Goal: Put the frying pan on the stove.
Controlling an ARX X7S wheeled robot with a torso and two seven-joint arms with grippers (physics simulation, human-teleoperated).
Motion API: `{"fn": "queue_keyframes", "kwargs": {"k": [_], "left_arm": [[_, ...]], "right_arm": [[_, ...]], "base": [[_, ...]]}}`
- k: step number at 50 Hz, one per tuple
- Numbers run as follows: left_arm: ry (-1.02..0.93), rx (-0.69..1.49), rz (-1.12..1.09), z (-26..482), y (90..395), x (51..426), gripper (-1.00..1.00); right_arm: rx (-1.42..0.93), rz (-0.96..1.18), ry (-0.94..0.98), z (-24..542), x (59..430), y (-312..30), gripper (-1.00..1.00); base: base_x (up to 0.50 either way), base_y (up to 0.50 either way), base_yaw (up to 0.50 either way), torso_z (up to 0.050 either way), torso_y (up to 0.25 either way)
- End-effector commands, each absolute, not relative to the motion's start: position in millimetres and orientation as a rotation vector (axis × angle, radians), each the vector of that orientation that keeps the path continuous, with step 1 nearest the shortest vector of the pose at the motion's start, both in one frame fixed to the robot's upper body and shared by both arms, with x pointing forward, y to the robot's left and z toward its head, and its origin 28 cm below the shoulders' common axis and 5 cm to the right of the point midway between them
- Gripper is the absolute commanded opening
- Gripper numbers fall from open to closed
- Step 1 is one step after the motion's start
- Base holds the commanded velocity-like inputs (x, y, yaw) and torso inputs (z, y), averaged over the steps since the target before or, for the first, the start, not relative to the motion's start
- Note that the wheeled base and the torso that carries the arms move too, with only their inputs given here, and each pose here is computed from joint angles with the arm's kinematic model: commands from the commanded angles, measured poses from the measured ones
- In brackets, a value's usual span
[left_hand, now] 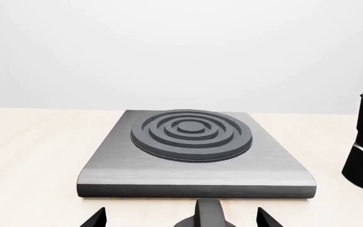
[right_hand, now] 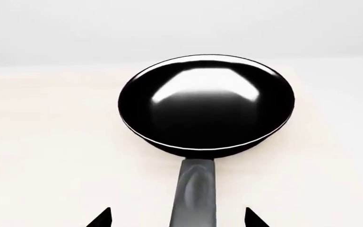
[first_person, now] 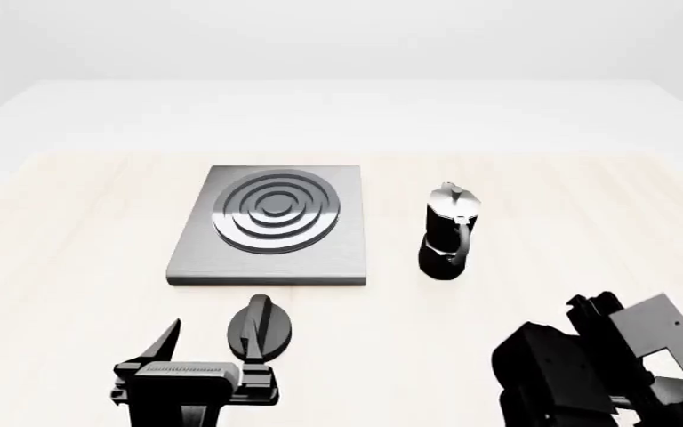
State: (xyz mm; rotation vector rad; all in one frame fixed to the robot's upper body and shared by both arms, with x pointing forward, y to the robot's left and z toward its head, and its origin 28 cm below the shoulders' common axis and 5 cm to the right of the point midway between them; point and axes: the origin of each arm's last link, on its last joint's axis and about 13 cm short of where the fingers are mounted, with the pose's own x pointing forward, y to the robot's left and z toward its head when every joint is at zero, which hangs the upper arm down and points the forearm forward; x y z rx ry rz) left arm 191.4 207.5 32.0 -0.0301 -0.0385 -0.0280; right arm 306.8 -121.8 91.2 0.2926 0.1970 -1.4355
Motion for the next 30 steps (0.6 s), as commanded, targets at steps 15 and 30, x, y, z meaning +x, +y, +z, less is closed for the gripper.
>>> {"fn": "queue_keyframes", "kwargs": {"k": [15, 30], "left_arm": [[-0.033, -0.029, -0.031, 29.0, 207.3, 190.4, 1.0], [-0.033, -0.027, -0.032, 28.5, 206.8, 190.2, 1.0]], "right_arm": [[0.327, -1.46, 0.275, 75.0, 308.1, -132.6, 1.0], [0.375, -1.444, 0.36, 64.8, 306.6, -132.8, 1.0]], "base": [[0.0, 0.0, 0.0, 0.0, 0.0], [0.0, 0.0, 0.0, 0.0, 0.0]]}}
